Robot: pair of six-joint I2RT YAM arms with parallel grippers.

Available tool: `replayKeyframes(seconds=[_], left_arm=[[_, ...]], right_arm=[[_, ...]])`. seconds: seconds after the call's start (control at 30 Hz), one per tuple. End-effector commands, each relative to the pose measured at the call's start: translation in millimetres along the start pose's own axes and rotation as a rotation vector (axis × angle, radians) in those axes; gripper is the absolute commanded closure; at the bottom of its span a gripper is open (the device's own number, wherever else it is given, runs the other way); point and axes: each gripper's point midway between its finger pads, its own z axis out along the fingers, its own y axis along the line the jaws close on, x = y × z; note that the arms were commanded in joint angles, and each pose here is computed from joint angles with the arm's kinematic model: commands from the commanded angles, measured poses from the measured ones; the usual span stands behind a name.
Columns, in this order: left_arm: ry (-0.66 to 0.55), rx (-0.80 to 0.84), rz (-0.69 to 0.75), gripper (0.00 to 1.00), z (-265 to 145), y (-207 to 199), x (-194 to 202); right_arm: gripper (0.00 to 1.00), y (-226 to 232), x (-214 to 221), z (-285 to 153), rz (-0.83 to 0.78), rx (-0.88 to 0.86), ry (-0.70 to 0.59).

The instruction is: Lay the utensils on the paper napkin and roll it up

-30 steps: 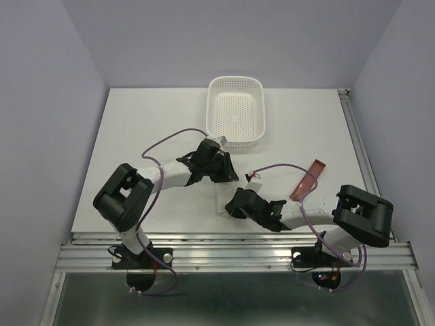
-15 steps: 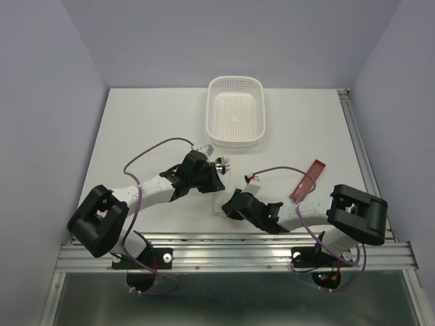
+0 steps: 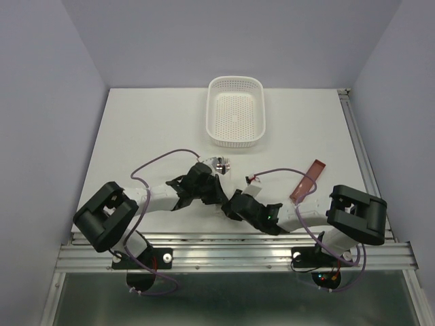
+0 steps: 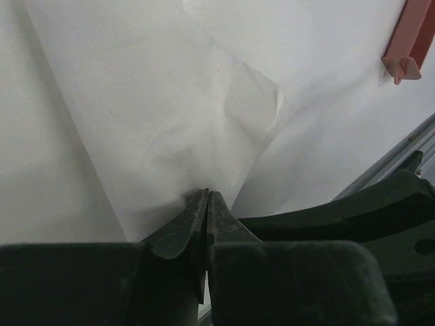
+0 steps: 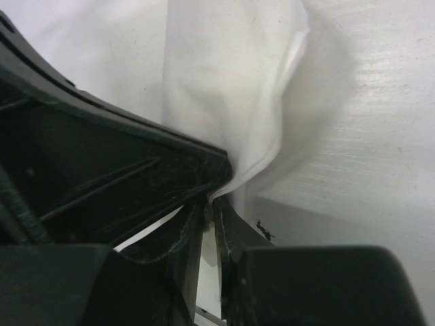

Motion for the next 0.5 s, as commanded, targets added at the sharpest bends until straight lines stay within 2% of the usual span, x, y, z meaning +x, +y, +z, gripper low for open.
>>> replayKeyframes(seconds=[0.0, 0.27, 0.33, 0.4, 0.43, 0.47], left_arm=[[0.003, -0.013, -0.009, 0.89, 8.1, 9.3, 11.6], [0.023, -0.054, -0.022, 0.92, 14.5, 28.1, 25.6], [0.024, -0.057, -0.025, 0.92, 13.8, 30.5, 27.7], [0.022, -0.059, -0.027, 0.92, 12.5, 31.7, 28.4], [0.018, -0.06, -0.028, 0.92, 11.8, 32.2, 28.5], [0.013, -0.057, -0.028, 0.92, 10.8, 31.4, 27.7]], right_arm=[[0.8, -35.6, 18.1, -5.9, -0.075, 0.11, 0.053], [0.6, -20.0, -2.2, -28.6, -0.12, 0.101, 0.051], [0.57, -16.9, -17.9, -40.9, -0.149, 0.108, 0.039], [0.48, -16.8, -41.8, -43.2, -0.143, 0.102, 0.019], [0.43, -4.5, -49.5, -48.2, -0.158, 0.031, 0.057], [0.41, -11.6, -74.1, -43.2, -0.123, 0.043, 0.029]])
